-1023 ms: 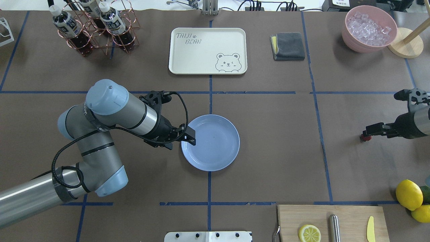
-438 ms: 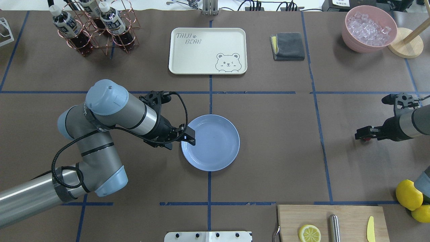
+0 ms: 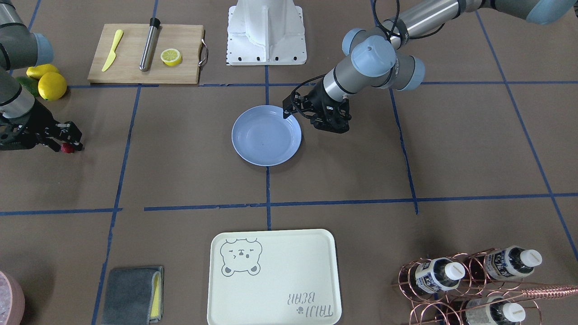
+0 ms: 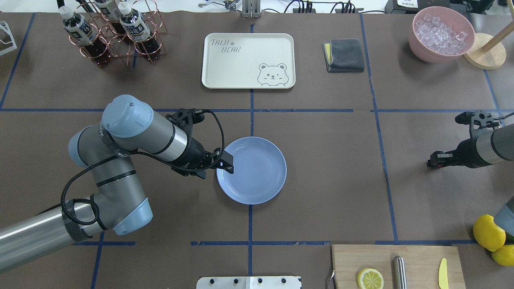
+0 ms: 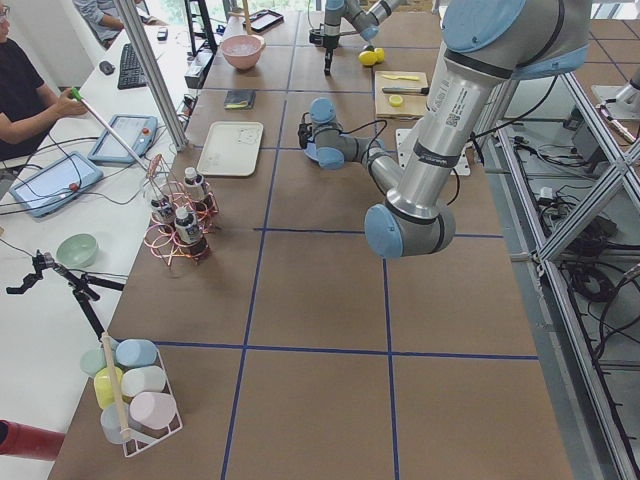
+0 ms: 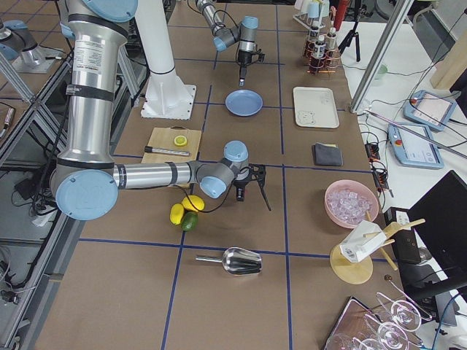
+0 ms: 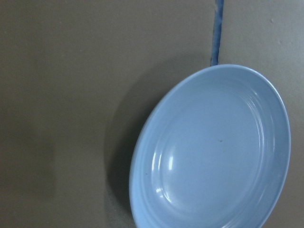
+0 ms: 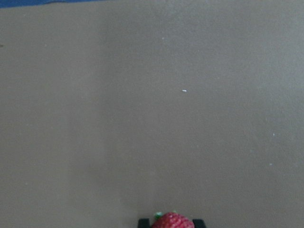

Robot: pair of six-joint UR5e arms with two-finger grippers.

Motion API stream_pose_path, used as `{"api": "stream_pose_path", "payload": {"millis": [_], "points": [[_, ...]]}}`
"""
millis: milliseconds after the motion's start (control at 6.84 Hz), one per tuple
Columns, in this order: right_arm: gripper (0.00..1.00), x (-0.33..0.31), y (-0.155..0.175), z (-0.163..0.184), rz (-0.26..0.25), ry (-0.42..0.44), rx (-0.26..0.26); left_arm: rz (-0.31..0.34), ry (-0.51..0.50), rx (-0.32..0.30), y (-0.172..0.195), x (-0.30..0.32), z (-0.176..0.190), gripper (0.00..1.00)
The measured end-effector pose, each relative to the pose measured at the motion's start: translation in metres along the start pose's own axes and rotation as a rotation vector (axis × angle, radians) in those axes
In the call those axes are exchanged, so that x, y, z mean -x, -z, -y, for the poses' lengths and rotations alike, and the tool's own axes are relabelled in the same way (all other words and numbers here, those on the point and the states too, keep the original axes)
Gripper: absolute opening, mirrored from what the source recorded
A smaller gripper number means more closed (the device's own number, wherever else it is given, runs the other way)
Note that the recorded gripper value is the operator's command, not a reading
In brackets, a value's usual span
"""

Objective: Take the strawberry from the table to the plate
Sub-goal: 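Reach the right gripper to the red strawberry and grasp it, then carry the strawberry over the plate with the right gripper while the left releases it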

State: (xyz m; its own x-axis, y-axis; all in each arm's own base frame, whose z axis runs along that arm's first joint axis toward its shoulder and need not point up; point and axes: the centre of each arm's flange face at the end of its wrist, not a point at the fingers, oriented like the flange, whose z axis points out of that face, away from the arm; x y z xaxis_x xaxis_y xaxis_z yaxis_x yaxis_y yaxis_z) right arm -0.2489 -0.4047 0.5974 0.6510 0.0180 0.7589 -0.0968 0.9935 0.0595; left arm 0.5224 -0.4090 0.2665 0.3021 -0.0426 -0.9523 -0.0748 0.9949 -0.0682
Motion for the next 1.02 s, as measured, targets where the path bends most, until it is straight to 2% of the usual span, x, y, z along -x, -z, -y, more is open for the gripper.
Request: {"api": "stream_pose_path", "payload": {"millis": [292, 585, 877, 1023], "points": [[0.0, 0.016, 0.015, 0.001, 0.03, 0.02, -0.017, -0.003, 0.002, -0.001, 0.002, -0.001, -0.001, 0.94], [0.0, 0.072, 0.037, -0.003, 0.108, -0.023, -0.038, -0.016, -0.005, -0.005, 0.013, -0.001, -0.007, 0.94], [0.0, 0.187, 0.024, -0.015, 0.189, -0.13, -0.067, -0.02, -0.011, -0.012, 0.028, 0.012, -0.015, 0.94], [0.0, 0.258, 0.017, -0.02, 0.201, -0.191, -0.059, -0.022, -0.016, -0.02, 0.035, 0.016, -0.015, 0.94]]}}
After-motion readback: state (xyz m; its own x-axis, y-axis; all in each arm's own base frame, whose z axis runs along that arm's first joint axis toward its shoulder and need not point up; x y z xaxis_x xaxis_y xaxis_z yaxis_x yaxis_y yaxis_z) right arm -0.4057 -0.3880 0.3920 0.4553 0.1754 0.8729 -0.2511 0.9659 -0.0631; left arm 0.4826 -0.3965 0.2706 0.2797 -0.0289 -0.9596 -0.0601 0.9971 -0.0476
